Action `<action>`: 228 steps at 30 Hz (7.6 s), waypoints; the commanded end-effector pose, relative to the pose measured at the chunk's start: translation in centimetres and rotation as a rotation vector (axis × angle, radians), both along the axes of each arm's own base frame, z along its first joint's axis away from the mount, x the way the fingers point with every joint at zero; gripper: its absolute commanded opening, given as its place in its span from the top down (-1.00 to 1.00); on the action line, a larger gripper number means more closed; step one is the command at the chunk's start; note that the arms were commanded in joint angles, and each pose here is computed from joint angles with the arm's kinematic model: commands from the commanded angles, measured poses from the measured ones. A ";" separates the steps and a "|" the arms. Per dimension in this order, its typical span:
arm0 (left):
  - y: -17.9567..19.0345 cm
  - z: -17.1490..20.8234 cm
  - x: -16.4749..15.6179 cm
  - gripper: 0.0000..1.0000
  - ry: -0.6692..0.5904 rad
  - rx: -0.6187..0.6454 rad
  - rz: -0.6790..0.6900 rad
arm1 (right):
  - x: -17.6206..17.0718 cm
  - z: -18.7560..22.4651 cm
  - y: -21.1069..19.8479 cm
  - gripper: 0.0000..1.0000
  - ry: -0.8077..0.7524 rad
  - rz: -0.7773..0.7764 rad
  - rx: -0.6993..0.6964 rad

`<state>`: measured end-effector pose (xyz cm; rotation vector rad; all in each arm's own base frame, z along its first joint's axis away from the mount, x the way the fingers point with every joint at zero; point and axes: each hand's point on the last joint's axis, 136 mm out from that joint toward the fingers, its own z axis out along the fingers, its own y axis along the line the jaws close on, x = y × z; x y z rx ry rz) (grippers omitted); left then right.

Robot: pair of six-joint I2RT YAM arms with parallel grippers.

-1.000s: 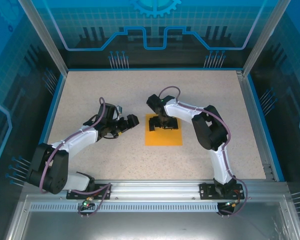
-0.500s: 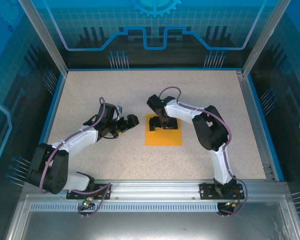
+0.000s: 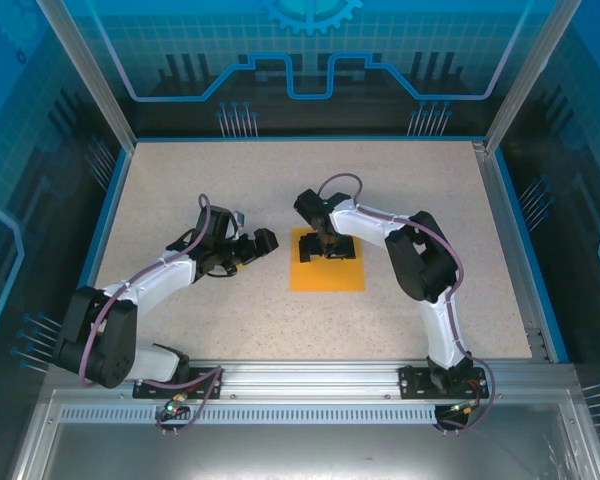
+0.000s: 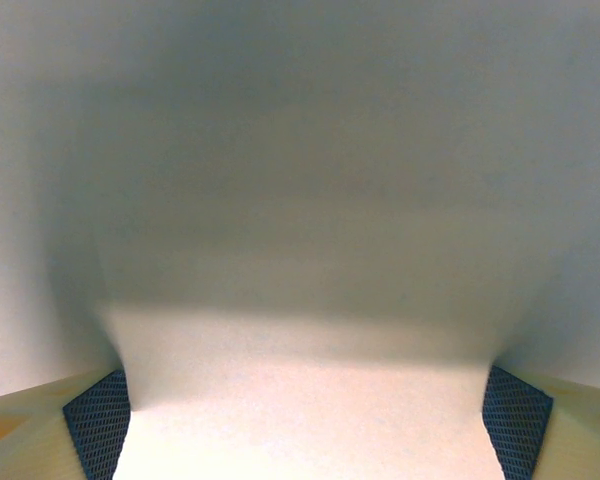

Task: Fold a paper plane with a square sheet of paper (pick it up from the middle)
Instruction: Fold the square sheet of paper in half at the center of the table.

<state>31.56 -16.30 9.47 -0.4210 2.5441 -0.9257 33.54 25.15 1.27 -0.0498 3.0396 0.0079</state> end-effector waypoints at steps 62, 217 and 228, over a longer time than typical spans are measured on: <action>0.4 2.1 -0.2 -0.97 -0.025 0.019 0.002 | -1.3 5.0 2.8 0.47 -0.062 0.022 0.355; -4.8 1.2 -0.5 -0.75 0.045 0.039 -0.019 | -4.1 -1.3 -1.0 -0.05 0.073 -0.130 0.373; -4.8 1.1 -0.5 -0.75 0.050 0.045 -0.022 | -4.6 -2.5 -2.1 -0.05 0.113 -0.143 0.294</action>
